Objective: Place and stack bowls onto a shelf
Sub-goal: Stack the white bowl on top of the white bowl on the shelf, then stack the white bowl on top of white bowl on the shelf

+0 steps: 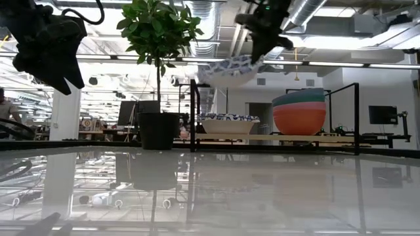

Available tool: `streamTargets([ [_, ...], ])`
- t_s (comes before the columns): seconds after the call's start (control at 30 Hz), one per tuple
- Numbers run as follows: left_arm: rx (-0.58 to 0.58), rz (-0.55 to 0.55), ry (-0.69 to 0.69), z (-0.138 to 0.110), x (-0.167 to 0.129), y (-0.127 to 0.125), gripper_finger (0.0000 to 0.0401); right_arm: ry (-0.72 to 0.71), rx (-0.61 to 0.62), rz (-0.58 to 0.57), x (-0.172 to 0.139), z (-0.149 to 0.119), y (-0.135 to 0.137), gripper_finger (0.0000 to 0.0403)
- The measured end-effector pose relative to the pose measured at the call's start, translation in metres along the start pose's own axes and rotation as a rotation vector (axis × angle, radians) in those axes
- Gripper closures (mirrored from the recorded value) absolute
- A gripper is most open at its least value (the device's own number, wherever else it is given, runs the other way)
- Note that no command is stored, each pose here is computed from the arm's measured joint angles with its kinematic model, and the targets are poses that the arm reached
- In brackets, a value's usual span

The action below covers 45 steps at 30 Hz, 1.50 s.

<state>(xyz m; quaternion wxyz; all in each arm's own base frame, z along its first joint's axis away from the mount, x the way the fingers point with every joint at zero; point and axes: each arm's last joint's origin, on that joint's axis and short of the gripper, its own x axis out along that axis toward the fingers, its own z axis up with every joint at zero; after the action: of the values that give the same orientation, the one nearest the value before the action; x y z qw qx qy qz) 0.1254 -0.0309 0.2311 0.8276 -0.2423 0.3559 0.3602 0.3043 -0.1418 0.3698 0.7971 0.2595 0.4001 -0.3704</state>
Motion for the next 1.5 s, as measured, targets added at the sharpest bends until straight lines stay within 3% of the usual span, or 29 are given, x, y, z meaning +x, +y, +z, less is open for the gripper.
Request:
streamTargets([
  [0.17, 0.003, 0.0, 0.0, 0.0, 0.0, 0.0, 0.0108, -0.11, 0.154, -0.037, -0.009, 0.029, -0.056, 0.0382],
  [0.37, 0.002, 0.003, -0.007, 0.0, 0.0, 0.0, 0.0108, -0.041, 0.198, -0.001, 0.041, 0.048, -0.084, 0.0382],
  [0.5, 0.0, -0.001, 0.003, 0.0, 0.0, 0.0, 0.0108, 0.076, 0.188, 0.053, 0.082, 0.049, -0.088, 0.0382],
  [0.67, 0.003, -0.005, 0.011, 0.0, 0.0, 0.0, 0.0108, 0.124, 0.16, 0.094, 0.105, 0.047, -0.083, 0.0382],
  [1.07, -0.001, -0.004, 0.009, 0.0, 0.0, 0.0, 0.0108, 0.17, 0.129, 0.108, 0.122, 0.044, -0.08, 0.0379],
  [1.5, -0.002, -0.002, 0.005, 0.0, 0.0, 0.0, 0.0108, 0.184, 0.067, 0.111, 0.12, 0.043, -0.078, 0.0178],
])
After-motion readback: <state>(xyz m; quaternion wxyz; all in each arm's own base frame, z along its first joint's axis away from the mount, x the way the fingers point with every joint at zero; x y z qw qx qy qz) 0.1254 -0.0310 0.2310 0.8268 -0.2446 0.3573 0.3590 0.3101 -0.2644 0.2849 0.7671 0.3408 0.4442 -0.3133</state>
